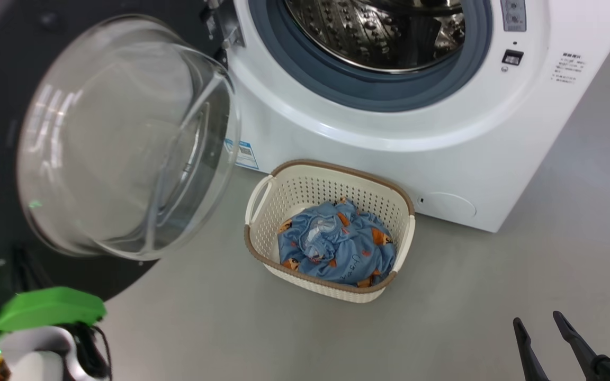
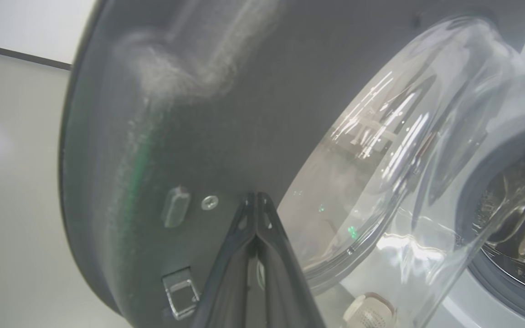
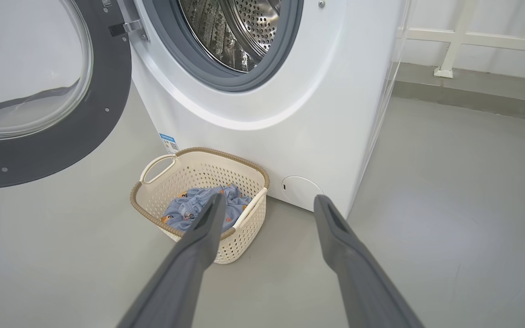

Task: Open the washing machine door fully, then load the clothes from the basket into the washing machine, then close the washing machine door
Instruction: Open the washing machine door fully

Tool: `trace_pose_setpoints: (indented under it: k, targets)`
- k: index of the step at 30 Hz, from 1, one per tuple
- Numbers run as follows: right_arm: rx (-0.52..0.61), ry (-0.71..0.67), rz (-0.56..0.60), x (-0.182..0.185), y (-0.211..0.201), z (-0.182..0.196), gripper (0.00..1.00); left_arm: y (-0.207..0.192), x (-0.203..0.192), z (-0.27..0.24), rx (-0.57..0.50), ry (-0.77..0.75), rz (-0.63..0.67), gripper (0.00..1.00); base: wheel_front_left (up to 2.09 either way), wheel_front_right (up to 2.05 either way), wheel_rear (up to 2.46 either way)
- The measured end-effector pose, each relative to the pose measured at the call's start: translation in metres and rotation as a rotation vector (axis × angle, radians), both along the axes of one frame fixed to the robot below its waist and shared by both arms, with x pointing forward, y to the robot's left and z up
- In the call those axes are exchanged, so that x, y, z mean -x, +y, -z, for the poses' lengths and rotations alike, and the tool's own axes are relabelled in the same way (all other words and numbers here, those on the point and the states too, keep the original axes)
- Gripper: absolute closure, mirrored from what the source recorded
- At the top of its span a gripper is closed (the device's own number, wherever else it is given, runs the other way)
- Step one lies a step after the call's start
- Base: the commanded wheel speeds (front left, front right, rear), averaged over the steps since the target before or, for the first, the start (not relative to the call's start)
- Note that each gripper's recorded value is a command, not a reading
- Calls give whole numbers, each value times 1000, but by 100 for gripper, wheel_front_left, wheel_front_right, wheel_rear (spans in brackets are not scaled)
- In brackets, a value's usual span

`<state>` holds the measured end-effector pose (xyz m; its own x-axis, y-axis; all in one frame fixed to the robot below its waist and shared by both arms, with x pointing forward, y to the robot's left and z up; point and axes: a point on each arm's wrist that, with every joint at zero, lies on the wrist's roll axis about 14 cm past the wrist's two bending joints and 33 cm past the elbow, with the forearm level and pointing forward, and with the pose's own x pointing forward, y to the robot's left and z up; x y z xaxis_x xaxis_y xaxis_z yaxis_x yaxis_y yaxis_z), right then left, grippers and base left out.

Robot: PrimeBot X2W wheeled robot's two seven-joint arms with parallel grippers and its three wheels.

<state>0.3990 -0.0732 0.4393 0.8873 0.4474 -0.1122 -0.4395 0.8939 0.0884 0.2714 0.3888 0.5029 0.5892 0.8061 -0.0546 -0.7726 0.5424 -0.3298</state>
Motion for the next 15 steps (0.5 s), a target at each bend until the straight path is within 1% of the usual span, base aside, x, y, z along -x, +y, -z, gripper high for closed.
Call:
trace_pose_setpoints:
  k: [9,15]
  targets:
    - [26,36,0,-4,-12,17,0,38,-9,-3,-15,12,-110,100,0,0,0]
    - [24,34,-2,-12,-12,19,0,55,-23,-3,-38,37,-128,100,0,0,0]
